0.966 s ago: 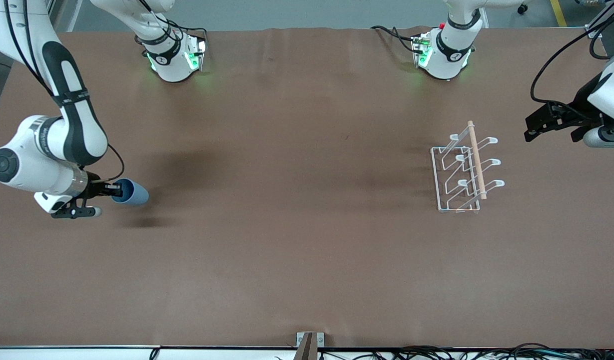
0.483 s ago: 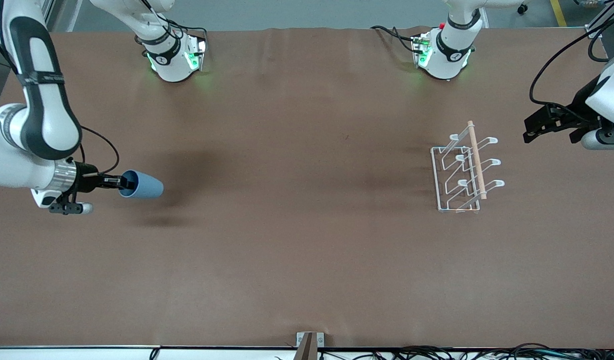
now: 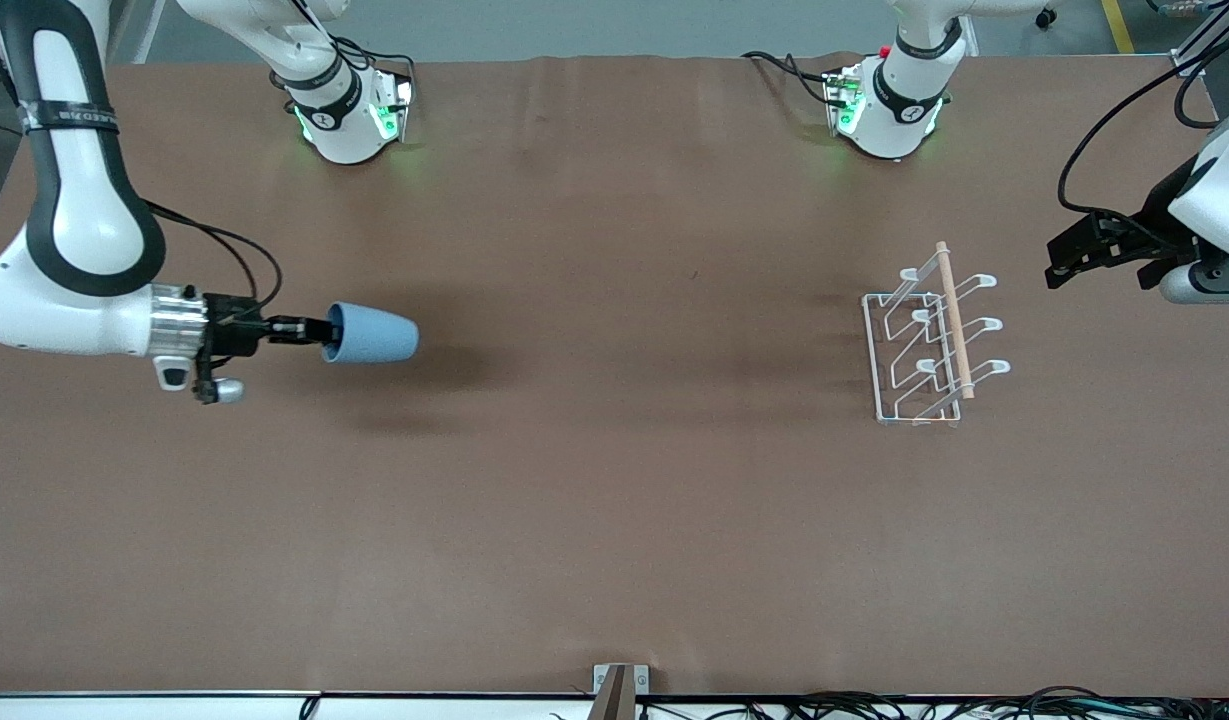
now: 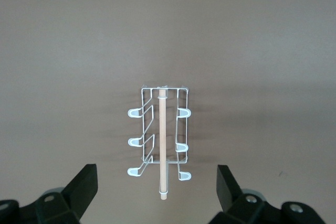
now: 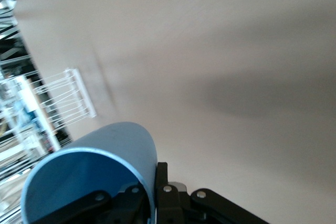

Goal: Hang cup on cup holder
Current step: 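Lift the blue cup sideways with the right gripper toward the table middle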

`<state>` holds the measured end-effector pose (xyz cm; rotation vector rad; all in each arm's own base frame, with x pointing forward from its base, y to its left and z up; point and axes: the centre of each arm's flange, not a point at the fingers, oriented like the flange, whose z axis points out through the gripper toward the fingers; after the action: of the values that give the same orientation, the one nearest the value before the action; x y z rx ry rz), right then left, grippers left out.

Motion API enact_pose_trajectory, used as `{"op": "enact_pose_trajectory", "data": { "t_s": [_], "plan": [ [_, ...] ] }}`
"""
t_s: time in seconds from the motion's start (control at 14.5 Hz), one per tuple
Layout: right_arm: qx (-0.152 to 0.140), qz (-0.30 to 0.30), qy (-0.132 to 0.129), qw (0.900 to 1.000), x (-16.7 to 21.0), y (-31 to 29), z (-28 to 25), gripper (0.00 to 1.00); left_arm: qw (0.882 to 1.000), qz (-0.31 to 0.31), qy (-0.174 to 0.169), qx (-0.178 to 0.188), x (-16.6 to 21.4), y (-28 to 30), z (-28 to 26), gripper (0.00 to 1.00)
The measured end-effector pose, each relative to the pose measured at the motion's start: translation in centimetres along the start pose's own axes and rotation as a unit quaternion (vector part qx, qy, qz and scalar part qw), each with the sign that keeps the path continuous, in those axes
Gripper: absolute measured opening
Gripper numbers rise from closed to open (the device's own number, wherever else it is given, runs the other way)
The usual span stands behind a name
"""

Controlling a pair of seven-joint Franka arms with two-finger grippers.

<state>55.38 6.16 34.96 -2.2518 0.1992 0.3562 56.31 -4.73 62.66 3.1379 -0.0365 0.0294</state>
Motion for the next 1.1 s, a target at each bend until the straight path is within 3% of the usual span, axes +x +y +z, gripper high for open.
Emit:
{"op": "enact_pose_trajectory", "data": {
  "t_s": [0.28,0.62,0.9,1.1],
  "plan": [
    [0.085,0.017,-0.041,0.995,-1.7,-3.1,6.5,0.05,1.0,0.0,0.001,0.0,0.0,0.0,0.0,1.0],
    [0.178,0.041,-0.07,0.981,-4.0,-7.3,13.0,0.05,1.0,0.02,0.004,0.0,0.0,0.1,-0.3,1.0],
    [0.21,0.06,-0.08,0.973,-6.4,-10.0,18.2,0.05,0.991,0.136,0.017,0.001,0.1,0.4,-1.4,1.0],
    [0.212,0.073,-0.092,0.97,-7.5,-9.9,20.3,0.05,0.966,0.257,0.017,0.001,-0.1,2.6,-1.5,1.0]
  ]
}}
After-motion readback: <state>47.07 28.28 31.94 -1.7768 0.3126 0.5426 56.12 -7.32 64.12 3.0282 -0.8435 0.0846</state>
